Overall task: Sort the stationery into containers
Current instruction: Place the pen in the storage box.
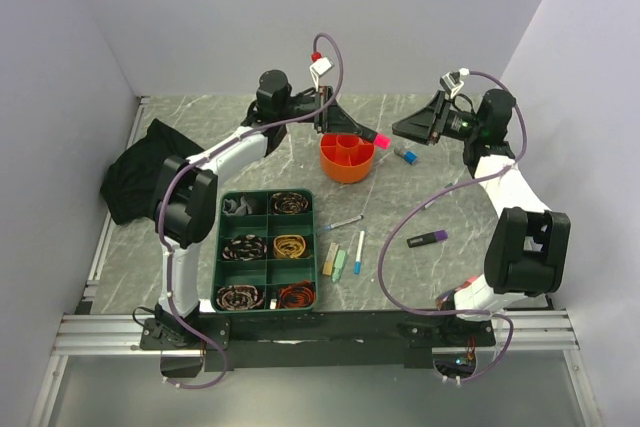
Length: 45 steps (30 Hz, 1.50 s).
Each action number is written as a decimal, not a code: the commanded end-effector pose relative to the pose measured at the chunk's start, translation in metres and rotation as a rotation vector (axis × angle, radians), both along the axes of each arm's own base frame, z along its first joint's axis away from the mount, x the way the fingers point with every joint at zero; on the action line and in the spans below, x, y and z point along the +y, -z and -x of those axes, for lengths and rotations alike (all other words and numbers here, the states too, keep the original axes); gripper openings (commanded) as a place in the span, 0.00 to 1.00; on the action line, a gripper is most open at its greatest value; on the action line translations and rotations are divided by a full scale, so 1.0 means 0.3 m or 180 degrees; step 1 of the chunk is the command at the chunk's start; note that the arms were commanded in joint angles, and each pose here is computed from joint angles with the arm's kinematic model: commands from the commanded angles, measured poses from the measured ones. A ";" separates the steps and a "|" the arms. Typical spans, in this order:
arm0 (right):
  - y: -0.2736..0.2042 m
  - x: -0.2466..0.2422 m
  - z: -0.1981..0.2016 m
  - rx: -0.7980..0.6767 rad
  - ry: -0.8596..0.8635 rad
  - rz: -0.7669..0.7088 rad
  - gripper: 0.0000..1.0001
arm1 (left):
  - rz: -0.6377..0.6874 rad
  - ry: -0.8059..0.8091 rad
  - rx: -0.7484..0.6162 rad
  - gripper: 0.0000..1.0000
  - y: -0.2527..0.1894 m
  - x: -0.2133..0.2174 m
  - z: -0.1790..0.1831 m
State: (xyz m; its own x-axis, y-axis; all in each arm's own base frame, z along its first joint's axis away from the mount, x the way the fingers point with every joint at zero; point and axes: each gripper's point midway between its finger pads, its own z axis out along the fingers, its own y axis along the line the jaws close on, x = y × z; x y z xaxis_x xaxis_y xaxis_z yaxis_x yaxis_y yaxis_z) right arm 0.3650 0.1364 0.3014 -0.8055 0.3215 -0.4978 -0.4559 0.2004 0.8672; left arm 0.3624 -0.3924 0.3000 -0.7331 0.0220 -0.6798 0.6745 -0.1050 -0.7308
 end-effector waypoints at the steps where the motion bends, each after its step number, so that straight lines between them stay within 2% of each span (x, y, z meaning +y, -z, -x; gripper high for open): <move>1: -0.011 0.008 0.001 -0.0259 -0.0051 0.0154 0.53 | 0.0172 0.0078 -0.0282 0.01 -0.097 0.006 0.011; 16: -0.017 0.087 0.008 -0.0309 -0.0281 0.0124 0.51 | 0.0194 0.0083 -0.0274 0.01 -0.093 -0.009 0.003; 22: -0.020 0.104 0.016 -0.0309 -0.0343 0.0099 0.39 | 0.0191 0.0074 -0.0259 0.01 -0.083 -0.014 -0.006; 28: -0.023 0.120 0.042 -0.0288 -0.0430 0.0085 0.33 | 0.0194 0.0072 -0.0238 0.01 -0.069 -0.021 -0.019; 35: -0.030 0.128 0.070 -0.0302 -0.0504 0.0089 0.15 | 0.0190 0.0053 -0.0174 0.01 -0.032 -0.034 -0.044; 36: -0.036 0.126 0.075 -0.0316 -0.0528 0.0092 0.11 | 0.0173 0.0019 -0.0134 0.12 -0.025 -0.030 -0.055; 38: -0.077 0.122 0.076 -0.0433 -0.0544 0.0122 0.07 | 0.0147 -0.0136 -0.0082 0.46 -0.003 -0.026 -0.094; 39: -0.077 0.112 0.074 -0.0434 -0.0526 0.0167 0.05 | 0.0087 -0.0225 -0.0015 0.74 0.017 -0.010 -0.122; 42: -0.120 0.082 0.045 -0.0598 -0.0411 0.0367 0.04 | -0.0009 -0.0456 -0.0054 0.99 0.053 0.060 -0.197; 45: -0.140 0.046 -0.003 -0.0775 -0.0182 0.0613 0.03 | -0.0121 -0.0770 -0.0123 0.99 0.078 0.174 -0.293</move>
State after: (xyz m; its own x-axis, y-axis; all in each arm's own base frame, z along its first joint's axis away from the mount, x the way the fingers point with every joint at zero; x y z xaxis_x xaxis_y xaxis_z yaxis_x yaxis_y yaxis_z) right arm 0.3654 0.1638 0.3185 -0.7724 0.1990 -0.6032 -0.5595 0.2362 0.7944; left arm 0.4002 -0.3869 0.2785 -0.7576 -0.0213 -0.6524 0.6525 -0.0511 -0.7561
